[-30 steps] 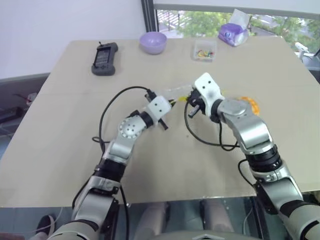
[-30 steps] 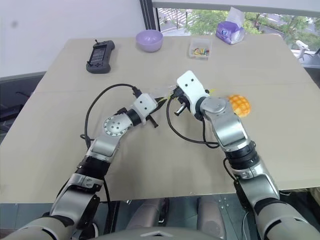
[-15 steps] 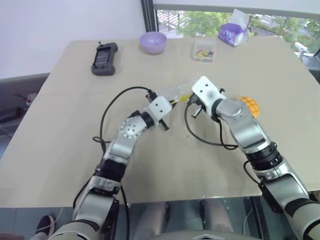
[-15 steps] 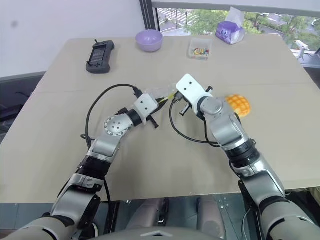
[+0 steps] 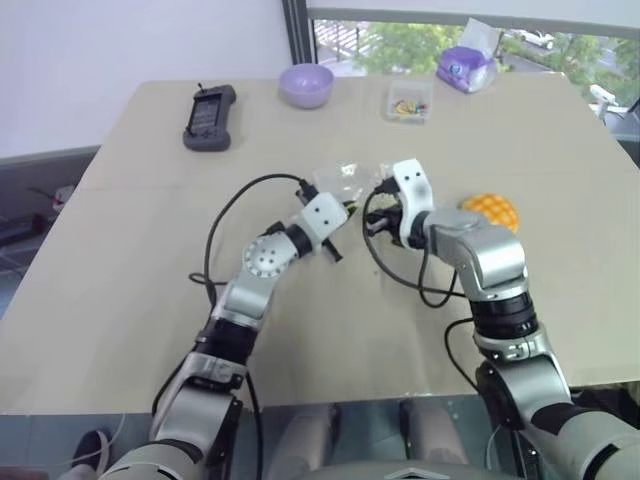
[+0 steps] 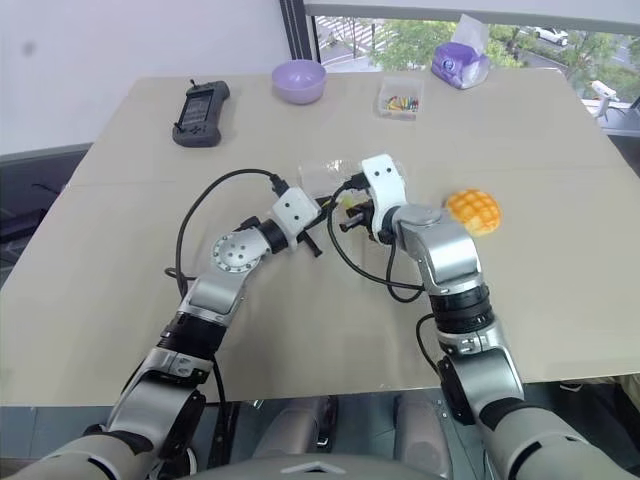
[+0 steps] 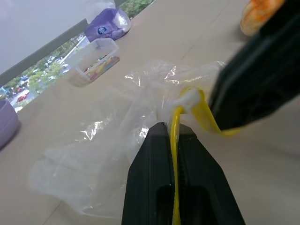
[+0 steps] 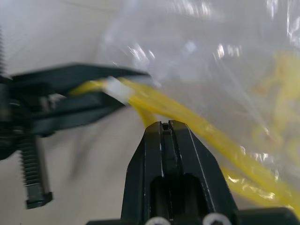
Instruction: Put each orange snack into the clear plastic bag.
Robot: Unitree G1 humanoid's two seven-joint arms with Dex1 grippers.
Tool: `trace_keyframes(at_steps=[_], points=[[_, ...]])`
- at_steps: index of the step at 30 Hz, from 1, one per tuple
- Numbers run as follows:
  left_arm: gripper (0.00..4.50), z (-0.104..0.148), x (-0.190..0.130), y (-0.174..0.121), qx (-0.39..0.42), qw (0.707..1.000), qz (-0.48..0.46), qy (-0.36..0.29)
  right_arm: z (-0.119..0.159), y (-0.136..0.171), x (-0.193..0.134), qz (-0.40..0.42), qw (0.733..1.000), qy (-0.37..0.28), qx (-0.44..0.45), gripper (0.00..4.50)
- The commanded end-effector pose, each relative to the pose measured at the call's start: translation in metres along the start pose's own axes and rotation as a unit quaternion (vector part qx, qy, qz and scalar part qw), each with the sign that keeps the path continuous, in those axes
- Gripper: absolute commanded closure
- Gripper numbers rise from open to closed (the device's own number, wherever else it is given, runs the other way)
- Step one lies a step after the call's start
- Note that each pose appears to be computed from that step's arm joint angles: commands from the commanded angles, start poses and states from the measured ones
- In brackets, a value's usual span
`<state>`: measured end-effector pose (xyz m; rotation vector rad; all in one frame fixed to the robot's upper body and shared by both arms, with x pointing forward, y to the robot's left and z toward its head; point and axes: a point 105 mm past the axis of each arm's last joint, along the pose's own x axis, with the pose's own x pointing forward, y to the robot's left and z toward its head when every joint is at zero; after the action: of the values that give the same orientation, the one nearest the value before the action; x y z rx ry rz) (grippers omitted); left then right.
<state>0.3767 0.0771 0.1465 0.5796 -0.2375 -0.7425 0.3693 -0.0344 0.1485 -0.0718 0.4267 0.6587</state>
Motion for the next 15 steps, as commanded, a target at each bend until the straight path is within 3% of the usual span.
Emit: trace_keyframes(at_steps=[1, 8, 15], points=[[4.5, 0.019, 0.0, 0.002, 0.006, 0.999, 0.004, -0.038, 0.007, -0.013, 0.001, -0.031, 0.998, -0.013, 0.055, 4.48], [4.5, 0.02, -0.003, -0.003, -0.001, 0.999, -0.004, -0.041, 0.014, -0.038, 0.004, -0.101, 0.988, -0.038, 0.11, 4.48], [4.5, 0.017, -0.004, -0.006, -0.004, 0.999, -0.011, -0.035, 0.053, -0.046, -0.003, -0.11, 0.971, -0.158, 0.142, 4.48]])
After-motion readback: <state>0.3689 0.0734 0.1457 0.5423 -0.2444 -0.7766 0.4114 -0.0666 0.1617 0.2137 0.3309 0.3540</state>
